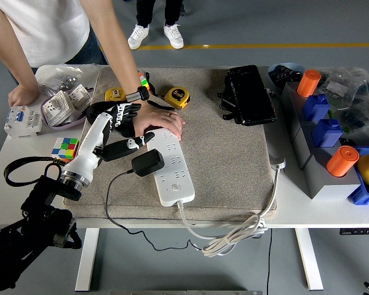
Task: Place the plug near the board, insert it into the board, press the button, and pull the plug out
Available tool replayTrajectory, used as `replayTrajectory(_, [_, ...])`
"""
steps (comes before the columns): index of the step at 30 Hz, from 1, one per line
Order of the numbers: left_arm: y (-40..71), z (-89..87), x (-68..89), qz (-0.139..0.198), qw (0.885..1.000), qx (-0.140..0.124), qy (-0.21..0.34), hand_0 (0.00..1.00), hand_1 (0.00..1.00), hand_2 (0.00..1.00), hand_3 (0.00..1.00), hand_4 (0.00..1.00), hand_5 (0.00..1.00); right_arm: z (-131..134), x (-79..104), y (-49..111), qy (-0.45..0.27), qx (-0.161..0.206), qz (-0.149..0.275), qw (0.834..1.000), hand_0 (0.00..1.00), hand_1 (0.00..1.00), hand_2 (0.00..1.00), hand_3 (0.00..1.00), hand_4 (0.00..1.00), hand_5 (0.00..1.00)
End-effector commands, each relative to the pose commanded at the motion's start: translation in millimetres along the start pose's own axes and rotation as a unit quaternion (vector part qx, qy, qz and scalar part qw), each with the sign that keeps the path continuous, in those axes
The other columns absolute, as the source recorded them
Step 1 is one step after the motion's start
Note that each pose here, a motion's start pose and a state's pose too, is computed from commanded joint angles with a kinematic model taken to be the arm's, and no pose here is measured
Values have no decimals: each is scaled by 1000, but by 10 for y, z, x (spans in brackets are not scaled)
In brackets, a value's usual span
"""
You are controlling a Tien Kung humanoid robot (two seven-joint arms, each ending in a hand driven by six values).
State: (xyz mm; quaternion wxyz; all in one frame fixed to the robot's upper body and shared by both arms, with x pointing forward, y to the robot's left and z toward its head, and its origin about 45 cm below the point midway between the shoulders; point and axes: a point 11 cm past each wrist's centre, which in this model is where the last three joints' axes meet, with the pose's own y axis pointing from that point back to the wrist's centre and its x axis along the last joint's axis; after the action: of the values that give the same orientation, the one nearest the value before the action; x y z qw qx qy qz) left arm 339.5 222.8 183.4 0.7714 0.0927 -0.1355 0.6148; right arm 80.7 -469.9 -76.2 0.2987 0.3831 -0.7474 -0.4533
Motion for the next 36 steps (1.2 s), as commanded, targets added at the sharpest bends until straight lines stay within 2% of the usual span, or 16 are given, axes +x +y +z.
replayTrajectory(11, [3,5,0,-6,1000,3,-4,778,765,788,754,982,340,-3,10,2,4,-1,0,1000,622,675,680,571,849,484])
replayTrajectory(12, [2,9,-4,-8,1000,3,-6,571,633,679,745,982,342,-7,10,1,4,0,0,1000,621,675,681,570,846,488])
replayTrajectory(17, [8,64,-51,-31,999,5,-24,571,633,679,745,982,342,-15,13,2,4,0,0,1000,621,675,681,570,846,488])
replayTrajectory(18, [6,95,-73,-44,998,8,-34,197,339,447,671,893,179,-15,18,3,5,0,1,1000,621,675,680,570,846,489])
replayTrajectory(21, [-4,166,-126,-83,994,18,-70,197,339,447,671,893,179,-10,27,5,4,-1,1,1000,621,675,680,570,846,489])
replayTrajectory(23, [-5,223,-190,-126,985,32,-112,197,339,447,671,893,179,-5,36,6,5,-2,2,1000,621,675,680,570,846,489])
replayTrajectory(24, [-3,235,-210,-142,981,40,-128,84,84,194,704,590,2,-5,39,7,4,-2,2,1000,622,675,681,570,846,489])
replayTrajectory(27, [20,245,-286,-202,961,71,-172,84,84,194,704,590,2,-11,50,9,3,-1,3,1000,622,675,681,570,846,489])
replayTrajectory(29, [43,234,-323,-231,951,86,-187,84,84,194,704,590,2,-16,57,10,3,0,4,1000,622,675,681,570,846,489])
replayTrajectory(30, [64,221,-348,-251,942,97,-200,61,60,144,817,779,2,-18,65,12,2,0,5,1000,621,675,680,569,845,489])
replayTrajectory(35, [139,143,-421,-303,911,129,-246,61,60,144,817,779,2,-30,81,14,1,1,6,1000,621,675,680,569,845,489])
replayTrajectory(36, [153,119,-425,-308,908,135,-252,51,54,134,864,761,2,-32,80,13,0,1,6,1000,621,675,680,569,845,489])
